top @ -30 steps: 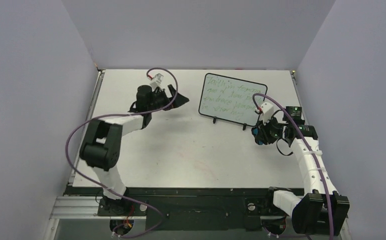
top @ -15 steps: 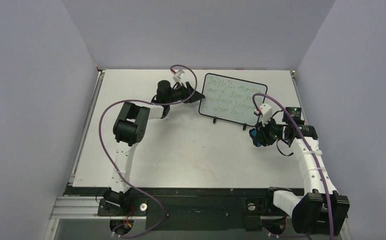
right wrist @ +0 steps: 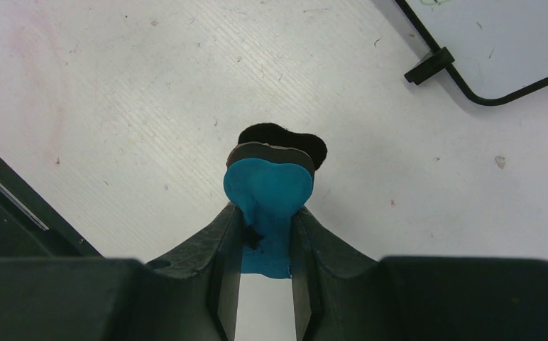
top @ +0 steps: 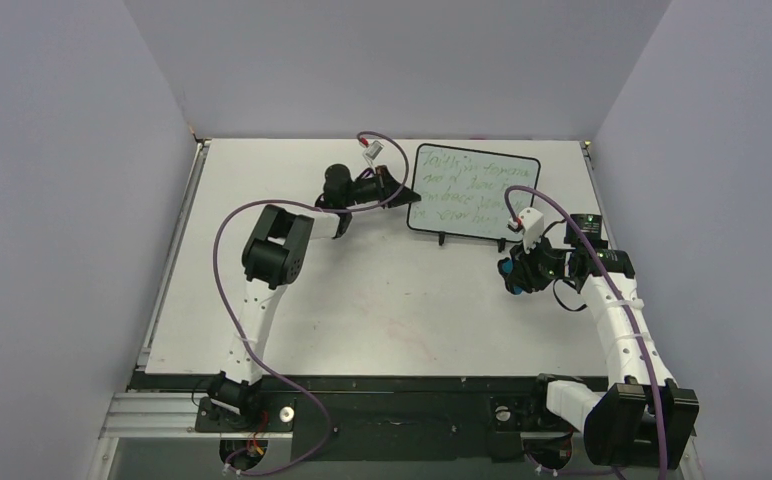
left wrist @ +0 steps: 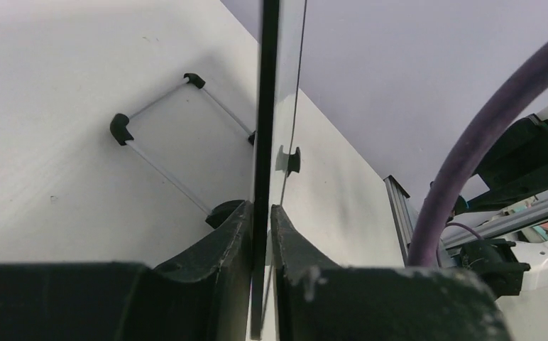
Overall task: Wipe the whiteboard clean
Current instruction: Pick up the whiteboard from the whiteboard stand.
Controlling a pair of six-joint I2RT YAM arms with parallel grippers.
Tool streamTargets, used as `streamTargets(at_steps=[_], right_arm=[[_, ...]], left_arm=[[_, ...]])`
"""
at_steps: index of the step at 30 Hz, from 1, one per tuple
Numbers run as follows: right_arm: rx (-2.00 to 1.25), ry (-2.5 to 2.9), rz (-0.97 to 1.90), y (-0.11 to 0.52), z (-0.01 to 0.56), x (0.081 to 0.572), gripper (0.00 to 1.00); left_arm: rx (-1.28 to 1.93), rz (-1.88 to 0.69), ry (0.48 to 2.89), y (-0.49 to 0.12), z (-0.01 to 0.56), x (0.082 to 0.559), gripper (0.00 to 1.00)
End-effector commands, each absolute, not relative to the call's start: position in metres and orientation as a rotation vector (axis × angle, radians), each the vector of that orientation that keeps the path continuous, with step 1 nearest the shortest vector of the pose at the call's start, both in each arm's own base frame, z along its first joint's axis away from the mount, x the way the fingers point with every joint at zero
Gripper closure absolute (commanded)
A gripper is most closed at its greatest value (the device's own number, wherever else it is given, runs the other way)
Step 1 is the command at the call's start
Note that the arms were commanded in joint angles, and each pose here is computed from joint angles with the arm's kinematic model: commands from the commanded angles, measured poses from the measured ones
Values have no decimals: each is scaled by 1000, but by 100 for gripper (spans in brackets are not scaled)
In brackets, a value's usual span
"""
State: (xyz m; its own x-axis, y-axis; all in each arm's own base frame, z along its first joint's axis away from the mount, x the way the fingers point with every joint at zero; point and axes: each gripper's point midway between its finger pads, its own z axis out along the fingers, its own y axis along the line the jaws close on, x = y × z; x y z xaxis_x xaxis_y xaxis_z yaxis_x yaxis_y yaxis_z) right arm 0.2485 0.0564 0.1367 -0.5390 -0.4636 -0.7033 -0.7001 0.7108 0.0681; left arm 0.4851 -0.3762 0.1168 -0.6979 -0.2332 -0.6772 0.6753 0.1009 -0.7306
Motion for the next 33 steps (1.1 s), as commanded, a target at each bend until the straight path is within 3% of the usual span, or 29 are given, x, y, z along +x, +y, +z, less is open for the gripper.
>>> streamTargets(at_steps=[1,6,24,25,26,28,33], right_arm=[[-905,2194,475,62,142,251,100],[-898,2192,478,61,143,250,100],[-891,2194,491,60,143,249,100],[-891,2196,492,60,143,248,100],[-892,2195,492,60,143,248,100],[-894,2193,492,61,143,248,100],[-894,2190,495,61,144,247,100]], left_arm=[[484,-1667,1651,-380,128,487,85],[469,-1669,1676,-384,120,486,77],[446,-1685,1655,-403,111,483,76],[447,-1687,1649,-404,112,483,76],[451,-1695,1633,-404,116,482,88],[461,-1711,1585,-403,125,479,100],[433,-1641,1448,-389,172,485,100]])
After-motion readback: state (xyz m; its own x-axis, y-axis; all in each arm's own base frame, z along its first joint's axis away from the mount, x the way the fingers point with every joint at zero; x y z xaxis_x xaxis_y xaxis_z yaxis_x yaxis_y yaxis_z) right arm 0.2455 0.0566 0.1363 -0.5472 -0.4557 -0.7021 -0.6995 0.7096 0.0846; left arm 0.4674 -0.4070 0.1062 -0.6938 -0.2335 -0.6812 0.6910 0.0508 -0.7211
